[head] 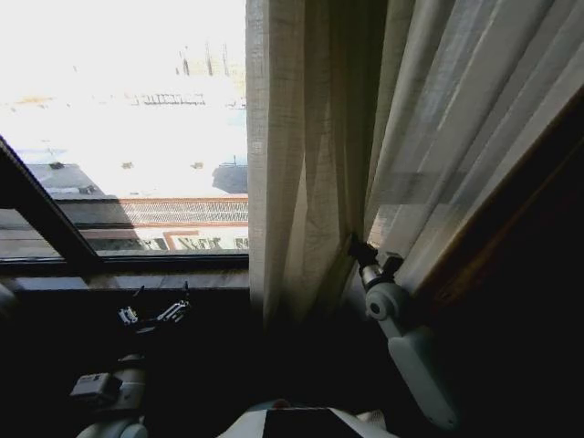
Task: Open the curtains by pulling them apart, changing their state from closed to fully open.
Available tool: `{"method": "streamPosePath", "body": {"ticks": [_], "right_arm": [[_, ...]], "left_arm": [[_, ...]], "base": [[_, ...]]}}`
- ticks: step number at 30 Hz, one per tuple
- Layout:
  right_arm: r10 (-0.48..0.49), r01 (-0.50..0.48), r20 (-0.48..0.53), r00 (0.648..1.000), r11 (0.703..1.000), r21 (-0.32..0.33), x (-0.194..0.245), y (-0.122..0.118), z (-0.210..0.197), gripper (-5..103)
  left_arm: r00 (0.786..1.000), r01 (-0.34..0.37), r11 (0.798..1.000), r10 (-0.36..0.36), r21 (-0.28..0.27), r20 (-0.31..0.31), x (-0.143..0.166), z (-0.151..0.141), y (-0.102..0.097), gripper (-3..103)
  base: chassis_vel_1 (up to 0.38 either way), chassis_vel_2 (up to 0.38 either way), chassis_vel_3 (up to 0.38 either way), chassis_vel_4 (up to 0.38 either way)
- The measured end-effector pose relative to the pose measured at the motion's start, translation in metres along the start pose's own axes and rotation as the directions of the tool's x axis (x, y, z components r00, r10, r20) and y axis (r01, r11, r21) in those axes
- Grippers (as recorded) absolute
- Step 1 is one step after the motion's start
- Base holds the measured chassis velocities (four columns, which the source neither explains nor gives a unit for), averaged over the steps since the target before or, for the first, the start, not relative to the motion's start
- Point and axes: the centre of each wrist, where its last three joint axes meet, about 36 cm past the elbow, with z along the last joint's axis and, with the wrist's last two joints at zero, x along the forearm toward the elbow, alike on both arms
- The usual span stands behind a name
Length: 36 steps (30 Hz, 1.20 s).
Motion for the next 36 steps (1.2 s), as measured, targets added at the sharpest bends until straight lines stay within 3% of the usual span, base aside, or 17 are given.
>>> {"method": "streamPosePath", "body": {"ticks": [14, 26, 30, 34, 35, 36], "right_arm": [[0.022, -0.023, 0.019, 1.000, 1.000, 0.014, 0.001, -0.003, 0.005, 1], [0.036, -0.036, 0.013, 0.999, 0.999, 0.010, -0.001, -0.003, 0.009, 1], [0.093, -0.093, 0.019, 0.995, 0.996, 0.000, -0.006, -0.014, 0.007, 1], [0.244, -0.244, 0.009, 0.970, 0.970, 0.010, -0.014, -0.037, 0.002, 1], [0.244, -0.244, 0.009, 0.970, 0.970, 0.010, -0.014, -0.037, 0.002, 1], [0.302, -0.302, 0.007, 0.953, 0.953, 0.012, -0.017, -0.044, -0.001, 1]], "left_arm": [[1.000, 0.001, 1.000, -0.001, 0.000, 0.000, 0.000, 0.000, 0.000, 100], [1.000, 0.004, 1.000, -0.004, 0.002, 0.001, 0.000, 0.000, 0.000, 100], [1.000, 0.005, 1.000, -0.005, 0.002, 0.001, 0.000, 0.000, 0.000, 100], [1.000, 0.004, 1.000, -0.004, 0.001, 0.002, 0.000, 0.000, 0.000, 100], [1.000, 0.004, 1.000, -0.004, 0.001, 0.002, 0.000, 0.000, 0.000, 100], [1.000, 0.004, 1.000, -0.004, 0.002, 0.002, 0.000, 0.000, 0.000, 100]], "base": [[-0.350, -0.346, 0.347, 0.343], [-0.064, -0.085, 0.097, 0.080], [0.020, 0.024, -0.017, -0.026], [0.000, 0.000, 0.000, 0.000], [0.000, 0.000, 0.000, 0.000], [0.000, 0.000, 0.000, 0.000]]}}
